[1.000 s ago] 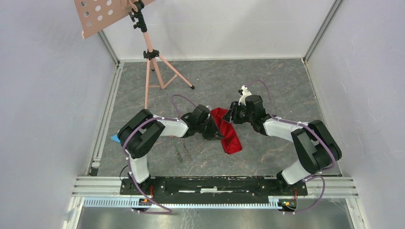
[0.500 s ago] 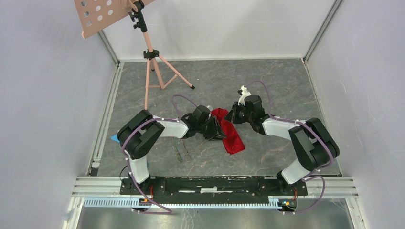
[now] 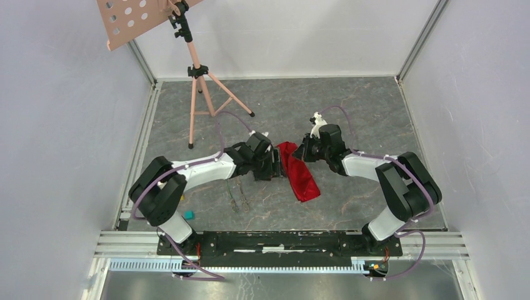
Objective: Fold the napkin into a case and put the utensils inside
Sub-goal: Pick up the top corner of the smaller rectangle folded napkin from the center of the board, then grasp the top corner of the smaller rectangle folded napkin from the folded napkin.
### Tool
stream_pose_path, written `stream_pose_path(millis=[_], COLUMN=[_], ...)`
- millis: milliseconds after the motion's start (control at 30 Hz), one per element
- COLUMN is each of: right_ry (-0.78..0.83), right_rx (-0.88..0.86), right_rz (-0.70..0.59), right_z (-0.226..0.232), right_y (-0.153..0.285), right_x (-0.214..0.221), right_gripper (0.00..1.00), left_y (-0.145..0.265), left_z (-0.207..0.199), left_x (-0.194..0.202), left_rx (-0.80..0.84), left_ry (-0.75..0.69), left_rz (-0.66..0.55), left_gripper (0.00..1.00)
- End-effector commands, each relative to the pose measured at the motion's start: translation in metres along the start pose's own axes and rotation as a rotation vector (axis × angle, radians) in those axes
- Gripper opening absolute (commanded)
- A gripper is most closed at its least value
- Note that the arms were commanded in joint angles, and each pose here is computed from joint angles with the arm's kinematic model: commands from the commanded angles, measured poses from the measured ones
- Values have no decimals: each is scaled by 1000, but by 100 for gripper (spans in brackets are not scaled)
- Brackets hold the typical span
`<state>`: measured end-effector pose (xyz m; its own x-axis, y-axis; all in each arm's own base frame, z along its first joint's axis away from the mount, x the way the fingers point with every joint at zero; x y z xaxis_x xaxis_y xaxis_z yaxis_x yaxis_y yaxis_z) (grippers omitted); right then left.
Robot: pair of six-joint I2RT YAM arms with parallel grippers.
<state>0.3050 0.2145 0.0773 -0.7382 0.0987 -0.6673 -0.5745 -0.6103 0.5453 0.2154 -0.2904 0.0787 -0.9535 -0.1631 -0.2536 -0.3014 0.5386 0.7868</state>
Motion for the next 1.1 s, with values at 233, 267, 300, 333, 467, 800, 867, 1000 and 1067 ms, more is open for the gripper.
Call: stream_pose_path(millis=[233,267,300,333,467,800,867,1000,1067], right_ry=[24,24,25,25,26,25,25,27,23], right_rx=[-88,-89,-88,-89,-98,-112,-109,-113,-112], right_rz=[-60,-58,-56,-54,-50,-46,-46,-39,-44], right_z=[15,14,14,14,15,17,16,16,15], right_y=[-4,-4,-4,-4,-5,-7,-7,-8,-8], right_x=[-17,-16,-15,-15,-15,-15,-14,-13,-13], right_gripper=[0,1,0,0,0,0,0,0,0], left_y=[38,33,27,20,1,-18,-21,-25,-28], left_z=[-34,-35,-36,-37,-38,-34,-35,-36,-36], left_x=[-87,-90,-93,-96,-108,-124,-124,-123,-122], left_rx=[-26,-31,-37,-41,-84,-288,-304,-330,-336], left_ry=[-331,-339,-337,-337,-359,-455,-479,-511,-523], left_rz=[-241,-231,-219,-208,-204,-283,-287,-286,-282], left_gripper=[66,62,57,52,38,38,39,39,37])
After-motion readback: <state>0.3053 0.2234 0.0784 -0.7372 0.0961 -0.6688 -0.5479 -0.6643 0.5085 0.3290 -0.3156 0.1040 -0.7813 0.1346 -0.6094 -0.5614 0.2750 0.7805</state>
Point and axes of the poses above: each gripper's point midway between its finger pads, its own y axis back along the fingers, its own z axis along the line the jaws close on, x = y × z, the point moved 4 cm from there along y, back along the fingers, and after that the axes turned 4 degrees about y, right-handed, at the moved point
